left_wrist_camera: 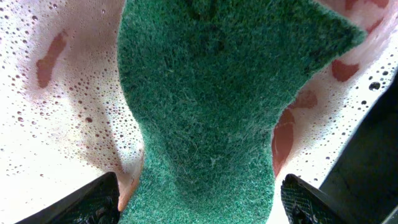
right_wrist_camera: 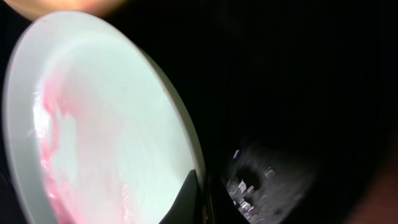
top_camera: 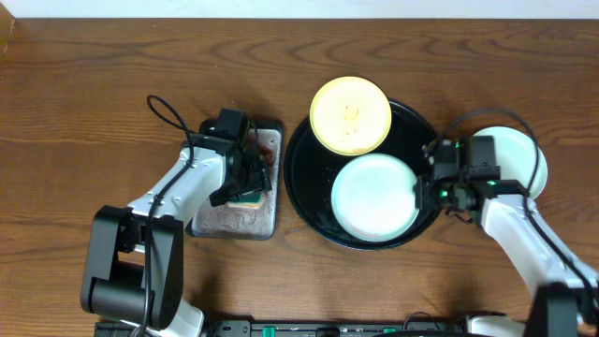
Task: Clean dirty plates on tray and stack at the side
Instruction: 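Lift the pale green plate with the right gripper onto the plate at right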
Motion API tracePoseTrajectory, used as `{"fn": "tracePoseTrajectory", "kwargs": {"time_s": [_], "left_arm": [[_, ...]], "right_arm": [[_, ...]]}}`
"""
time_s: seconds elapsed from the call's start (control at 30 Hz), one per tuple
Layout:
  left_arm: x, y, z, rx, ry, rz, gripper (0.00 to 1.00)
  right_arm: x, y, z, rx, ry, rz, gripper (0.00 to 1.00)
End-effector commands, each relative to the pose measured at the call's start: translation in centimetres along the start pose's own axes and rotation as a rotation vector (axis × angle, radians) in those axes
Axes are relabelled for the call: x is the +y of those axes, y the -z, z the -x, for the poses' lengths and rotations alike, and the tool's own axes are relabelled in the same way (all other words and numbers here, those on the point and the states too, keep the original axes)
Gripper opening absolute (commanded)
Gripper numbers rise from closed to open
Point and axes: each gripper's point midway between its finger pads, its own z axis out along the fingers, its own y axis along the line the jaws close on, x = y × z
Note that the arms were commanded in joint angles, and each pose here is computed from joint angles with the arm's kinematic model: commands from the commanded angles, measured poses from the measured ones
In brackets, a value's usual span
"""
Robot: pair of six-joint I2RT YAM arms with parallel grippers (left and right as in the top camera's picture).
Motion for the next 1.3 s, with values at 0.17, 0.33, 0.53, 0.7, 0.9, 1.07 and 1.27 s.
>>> {"fn": "tracePoseTrajectory", "kwargs": {"time_s": [0.17,0.33,0.53,0.7,0.9,1.07,1.27], "left_arm": [[-0.3,0.8,0.4,-0.02,0.013,-0.013,0.84],[-0.3,0.8,0.4,-0.02,0.013,-0.013,0.84],[-0.3,0.8,0.4,-0.02,0.013,-0.013,0.84],[-0.3,0.8,0.4,-0.02,0.013,-0.013,0.84],[-0.3,0.8,0.4,-0.02,0.013,-0.013,0.84],[-0.2,0.8,0.4,-0.02,0.013,-0.013,0.84],[-0.3,0.8,0.4,-0.02,0.013,-0.013,0.84]], "right_arm": [[-0.7,5.4,5.4,-0.221,0.163,-0.257,0.01],[-0.5,6.5,6.0,-0.253,0.258,-0.466,0.01],[4.5,8.8,8.4,-0.363,0.466,-0.603,0.01],[8.4,10.4,9.0,-0.435,0.677,-0.722,0.01],[11.2,12.7,9.0,-0.49,0.854,-0.889,0.01],[12.7,14.1,9.7,-0.558,0.873,-0.941,0.01],[13.0,14.4,10.1,-0.588,0.856,-0.933,0.01]]}}
